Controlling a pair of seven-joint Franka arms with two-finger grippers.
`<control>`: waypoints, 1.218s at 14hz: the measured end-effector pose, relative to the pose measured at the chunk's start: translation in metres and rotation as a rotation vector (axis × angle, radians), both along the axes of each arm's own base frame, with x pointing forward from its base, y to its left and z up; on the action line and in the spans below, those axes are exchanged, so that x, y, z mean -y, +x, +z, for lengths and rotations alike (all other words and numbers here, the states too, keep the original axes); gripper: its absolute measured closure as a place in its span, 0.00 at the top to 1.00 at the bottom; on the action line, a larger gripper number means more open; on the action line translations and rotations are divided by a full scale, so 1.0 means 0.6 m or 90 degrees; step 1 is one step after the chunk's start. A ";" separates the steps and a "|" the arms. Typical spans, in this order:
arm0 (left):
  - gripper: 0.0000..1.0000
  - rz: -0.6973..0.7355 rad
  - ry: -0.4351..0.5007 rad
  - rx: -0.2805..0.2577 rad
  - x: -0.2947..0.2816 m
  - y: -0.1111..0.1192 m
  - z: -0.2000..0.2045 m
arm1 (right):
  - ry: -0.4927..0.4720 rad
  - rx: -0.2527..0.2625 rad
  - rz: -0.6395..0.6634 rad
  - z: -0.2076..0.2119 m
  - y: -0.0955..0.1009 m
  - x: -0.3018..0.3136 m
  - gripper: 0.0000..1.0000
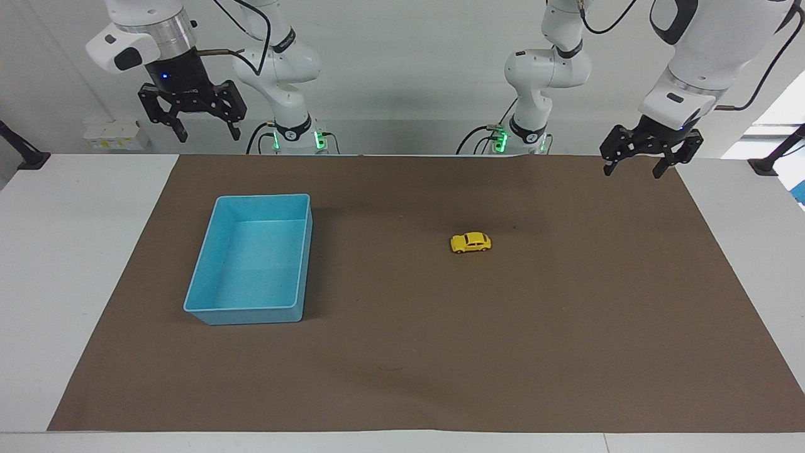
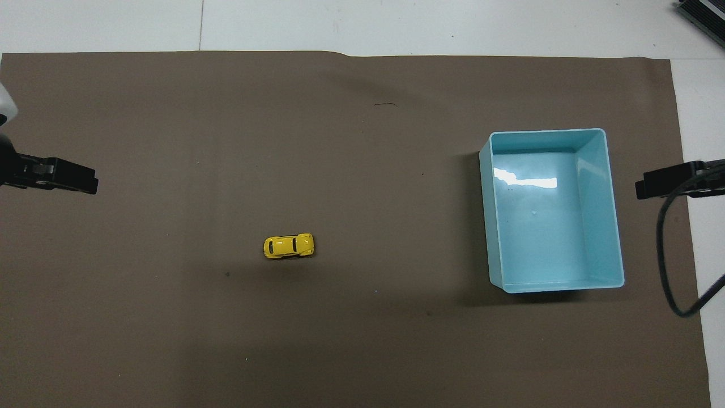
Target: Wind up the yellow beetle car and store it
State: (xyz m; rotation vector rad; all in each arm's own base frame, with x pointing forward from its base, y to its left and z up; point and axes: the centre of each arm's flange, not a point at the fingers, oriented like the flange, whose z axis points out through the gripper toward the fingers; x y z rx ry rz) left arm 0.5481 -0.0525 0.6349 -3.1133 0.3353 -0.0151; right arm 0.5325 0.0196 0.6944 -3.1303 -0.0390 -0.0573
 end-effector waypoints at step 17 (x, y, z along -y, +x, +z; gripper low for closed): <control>1.00 -0.698 -0.047 -0.044 0.097 0.043 -0.116 | 0.000 0.000 0.000 0.000 0.000 0.000 1.00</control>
